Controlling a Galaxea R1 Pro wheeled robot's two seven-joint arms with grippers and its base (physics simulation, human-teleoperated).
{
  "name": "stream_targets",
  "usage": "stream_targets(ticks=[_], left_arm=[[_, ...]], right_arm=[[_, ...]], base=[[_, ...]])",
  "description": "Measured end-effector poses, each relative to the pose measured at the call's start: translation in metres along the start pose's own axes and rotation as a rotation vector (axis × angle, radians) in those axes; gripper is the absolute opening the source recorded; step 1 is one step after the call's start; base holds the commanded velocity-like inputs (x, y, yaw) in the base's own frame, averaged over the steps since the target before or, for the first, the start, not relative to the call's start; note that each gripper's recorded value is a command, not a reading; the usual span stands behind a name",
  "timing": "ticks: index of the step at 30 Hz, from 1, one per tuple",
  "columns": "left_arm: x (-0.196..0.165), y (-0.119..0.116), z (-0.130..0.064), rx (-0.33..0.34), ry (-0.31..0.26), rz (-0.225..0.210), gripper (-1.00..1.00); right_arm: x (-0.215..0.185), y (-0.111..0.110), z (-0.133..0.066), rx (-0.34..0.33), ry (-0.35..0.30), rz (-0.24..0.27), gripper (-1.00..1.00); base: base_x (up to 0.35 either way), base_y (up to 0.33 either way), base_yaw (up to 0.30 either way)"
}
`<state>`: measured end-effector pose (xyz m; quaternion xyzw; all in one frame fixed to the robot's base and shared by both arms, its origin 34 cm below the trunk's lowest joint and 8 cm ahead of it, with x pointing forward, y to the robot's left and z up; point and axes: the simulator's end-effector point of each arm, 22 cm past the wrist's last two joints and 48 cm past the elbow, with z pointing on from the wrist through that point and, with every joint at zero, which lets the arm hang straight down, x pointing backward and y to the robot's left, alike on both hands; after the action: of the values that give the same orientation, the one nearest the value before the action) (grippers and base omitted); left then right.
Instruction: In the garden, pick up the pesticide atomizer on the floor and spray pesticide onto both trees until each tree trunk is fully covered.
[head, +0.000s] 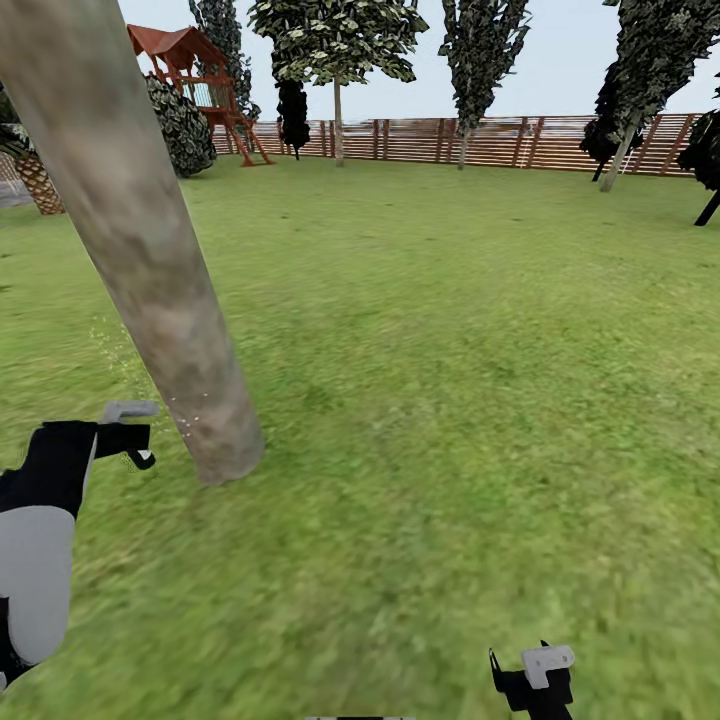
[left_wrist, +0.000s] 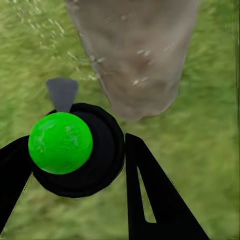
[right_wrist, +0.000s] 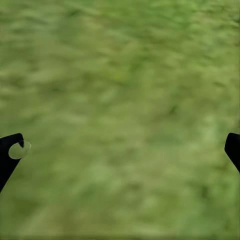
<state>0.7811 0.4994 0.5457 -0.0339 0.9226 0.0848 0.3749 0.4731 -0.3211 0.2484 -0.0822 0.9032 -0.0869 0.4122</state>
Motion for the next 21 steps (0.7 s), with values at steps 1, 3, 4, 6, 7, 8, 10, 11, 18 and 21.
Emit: stream_targets(ticks=[1,3,4,6,7,8,10,11,18,21], left_arm=[[-0.003,-0.002,-0.001,-0.001,0.000,0.017,-1.00],[-0.012,0.008,-0.009,-0.027,-0.001,0.024,-1.00],[-0.018,0.012,-0.013,-0.034,-0.007,0.019,-1.00],[-0.028,0.025,-0.018,-0.054,-0.021,0.016,-1.00],[-0.031,0.030,-0.021,-0.061,-0.025,0.013,-1.00],[-0.034,0.034,-0.022,-0.065,-0.028,0.011,-1.00],[-0.037,0.024,-0.022,-0.046,-0.035,0.009,-1.00],[-0.038,0.021,-0.022,-0.040,-0.037,0.013,-1.00],[-0.036,-0.015,-0.019,0.068,-0.029,0.039,-1.00],[-0.032,-0.046,-0.015,0.107,-0.003,0.147,-1.00]], right_arm=[[0.000,0.000,0.000,0.000,0.000,0.000,1.00],[0.000,0.000,0.000,0.000,-0.001,0.000,1.00],[0.000,0.000,0.000,0.000,0.000,0.000,1.00],[0.000,0.000,0.000,0.000,0.000,0.000,1.00],[0.000,0.000,0.000,0.000,0.000,0.000,1.00],[0.000,0.000,0.000,0.000,0.000,0.000,1.00],[0.000,0.000,0.000,0.000,0.000,0.000,1.00],[0.000,0.000,0.000,0.000,0.000,0.000,1.00],[0.000,0.000,0.000,0.000,0.001,0.000,1.00],[0.000,0.000,0.000,0.000,0.000,0.000,1.00]], base=[[0.000,0.000,0.000],[0.000,0.000,0.000],[0.000,0.000,0.000],[0.000,0.000,0.000],[0.000,0.000,0.000],[0.000,0.000,0.000],[0.000,0.000,0.000],[0.000,0.000,0.000],[0.000,0.000,0.000],[0.000,0.000,0.000]])
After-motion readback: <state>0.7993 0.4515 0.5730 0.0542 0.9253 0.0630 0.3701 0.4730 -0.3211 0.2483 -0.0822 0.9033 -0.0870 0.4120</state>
